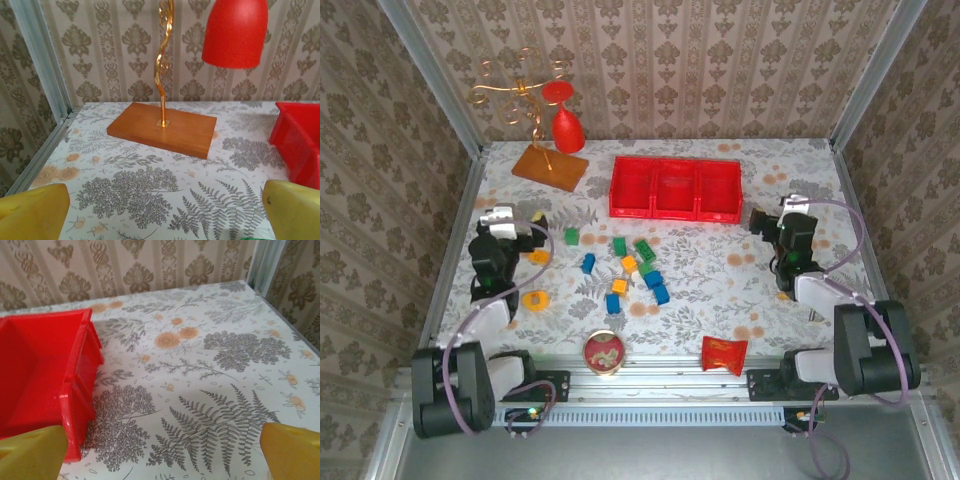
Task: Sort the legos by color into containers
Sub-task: Pick up the lego from the bottom-left of the table.
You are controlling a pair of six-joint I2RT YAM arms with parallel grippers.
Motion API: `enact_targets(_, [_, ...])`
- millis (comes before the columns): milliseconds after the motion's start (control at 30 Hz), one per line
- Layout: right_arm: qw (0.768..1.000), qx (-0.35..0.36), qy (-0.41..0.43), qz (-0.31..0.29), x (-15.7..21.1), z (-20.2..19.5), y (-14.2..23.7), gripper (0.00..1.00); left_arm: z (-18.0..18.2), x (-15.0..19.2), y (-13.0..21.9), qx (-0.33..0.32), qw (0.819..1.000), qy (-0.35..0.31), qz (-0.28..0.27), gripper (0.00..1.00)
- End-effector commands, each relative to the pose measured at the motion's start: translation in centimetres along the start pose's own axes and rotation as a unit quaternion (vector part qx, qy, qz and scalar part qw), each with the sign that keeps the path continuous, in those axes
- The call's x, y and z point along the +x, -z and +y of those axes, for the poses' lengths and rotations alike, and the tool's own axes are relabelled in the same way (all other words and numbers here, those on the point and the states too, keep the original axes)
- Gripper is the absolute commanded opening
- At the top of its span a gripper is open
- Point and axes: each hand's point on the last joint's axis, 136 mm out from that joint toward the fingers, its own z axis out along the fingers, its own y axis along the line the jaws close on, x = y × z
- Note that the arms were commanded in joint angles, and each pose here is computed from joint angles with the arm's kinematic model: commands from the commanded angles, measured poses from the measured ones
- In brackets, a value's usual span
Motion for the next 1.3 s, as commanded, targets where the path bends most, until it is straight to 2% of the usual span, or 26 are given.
enact_targets(0, [0.999, 0.034, -0.026, 0.023, 0.1, -1.2, 1.1, 1.0, 1.2, 0.2, 1.4, -0.041, 0.997, 0.062, 0.036, 1.0])
enact_targets(233, [0.996, 0.044, -0.052, 0.062, -0.5, -1.7, 3.2, 1.0, 2.4, 0.8, 4.8, -0.103, 0.98, 0.145, 0.094, 1.0])
enact_targets(400, [0.99, 0.053, -0.068, 0.108, 0.2, -1.7, 4.5, 1.0, 2.3, 4.5, 6.7, -0.141, 0.946, 0.225, 0.188, 1.0])
enact_targets(500, [0.987, 0.053, -0.074, 0.129, 0.6, -1.4, 5.1, 1.0, 1.5, 6.7, 8.2, -0.151, 0.925, 0.244, 0.25, 1.0])
enact_targets(767, [0.981, 0.058, -0.076, 0.167, 0.5, -0.4, 5.7, 1.0, -0.6, 9.3, 11.6, -0.157, 0.896, 0.219, 0.352, 1.0])
enact_targets(1033, [0.979, 0.054, -0.076, 0.18, 0.1, 0.3, 5.6, 1.0, -0.3, 13.2, 15.3, -0.225, 0.855, 0.211, 0.416, 1.0])
enact_targets(1267, [0.98, 0.046, -0.087, 0.172, -0.2, 0.7, 5.7, 1.0, -2.2, 16.1, 15.3, -0.209, 0.844, 0.216, 0.445, 1.0])
